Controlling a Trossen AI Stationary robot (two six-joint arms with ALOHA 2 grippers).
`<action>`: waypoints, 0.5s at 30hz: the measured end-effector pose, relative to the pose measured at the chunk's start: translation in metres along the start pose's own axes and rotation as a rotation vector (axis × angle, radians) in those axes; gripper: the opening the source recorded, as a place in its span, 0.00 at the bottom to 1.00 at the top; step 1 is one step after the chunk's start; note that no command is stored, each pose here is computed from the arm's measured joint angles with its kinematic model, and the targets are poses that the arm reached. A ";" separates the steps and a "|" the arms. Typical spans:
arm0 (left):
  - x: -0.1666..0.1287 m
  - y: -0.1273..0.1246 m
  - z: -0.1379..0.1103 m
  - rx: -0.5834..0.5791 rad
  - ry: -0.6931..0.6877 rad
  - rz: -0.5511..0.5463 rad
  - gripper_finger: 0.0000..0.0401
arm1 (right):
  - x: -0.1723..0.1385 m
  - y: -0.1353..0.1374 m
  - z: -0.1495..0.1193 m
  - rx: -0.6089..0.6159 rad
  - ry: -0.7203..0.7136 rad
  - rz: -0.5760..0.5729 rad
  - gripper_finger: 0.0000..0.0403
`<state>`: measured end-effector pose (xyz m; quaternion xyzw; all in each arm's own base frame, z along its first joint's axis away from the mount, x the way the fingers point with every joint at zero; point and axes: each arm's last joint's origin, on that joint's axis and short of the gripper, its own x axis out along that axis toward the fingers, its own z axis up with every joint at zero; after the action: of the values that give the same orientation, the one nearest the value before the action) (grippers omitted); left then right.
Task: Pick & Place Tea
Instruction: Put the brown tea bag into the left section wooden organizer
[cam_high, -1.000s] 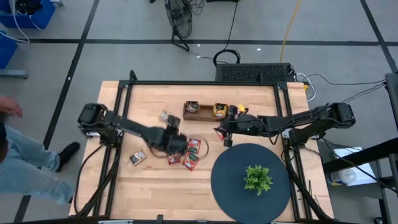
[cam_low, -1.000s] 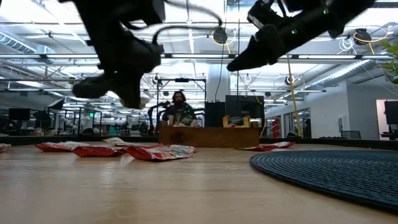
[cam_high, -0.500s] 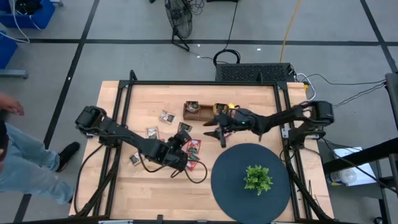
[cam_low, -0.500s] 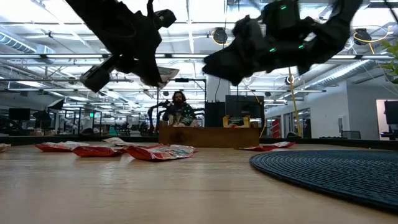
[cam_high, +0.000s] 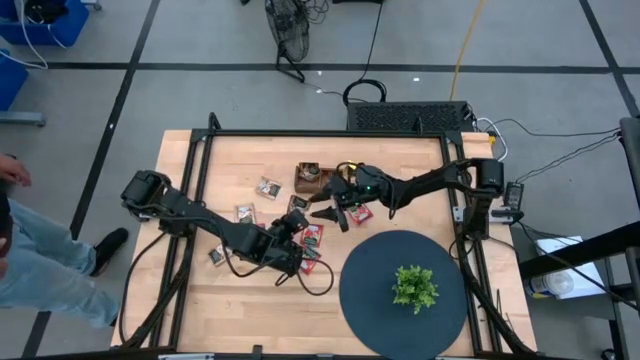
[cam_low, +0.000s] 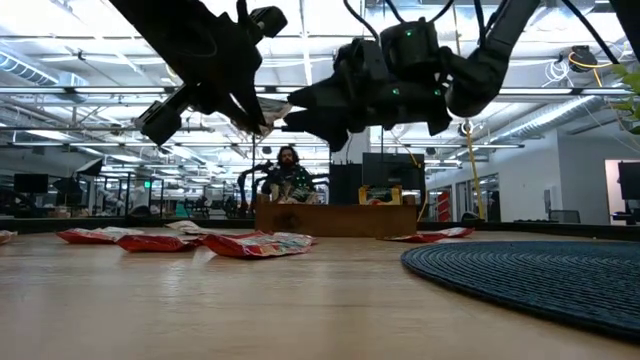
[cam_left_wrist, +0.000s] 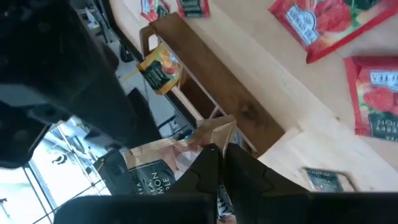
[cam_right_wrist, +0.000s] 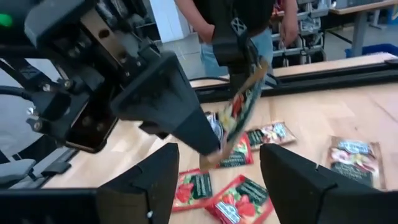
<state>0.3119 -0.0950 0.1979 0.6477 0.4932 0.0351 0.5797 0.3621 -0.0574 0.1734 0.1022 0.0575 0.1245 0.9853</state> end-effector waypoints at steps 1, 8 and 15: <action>0.000 0.000 0.000 -0.002 -0.008 -0.004 0.06 | 0.000 0.000 0.001 -0.002 -0.002 0.002 0.51; 0.000 0.002 0.003 -0.021 -0.026 0.009 0.03 | 0.005 0.000 0.009 -0.013 -0.010 0.032 0.50; -0.002 0.005 0.006 -0.013 -0.048 0.030 0.03 | 0.007 -0.002 0.011 -0.020 0.011 0.020 0.45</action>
<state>0.3170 -0.0998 0.2009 0.6517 0.4692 0.0315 0.5951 0.3710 -0.0600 0.1831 0.0922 0.0608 0.1356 0.9846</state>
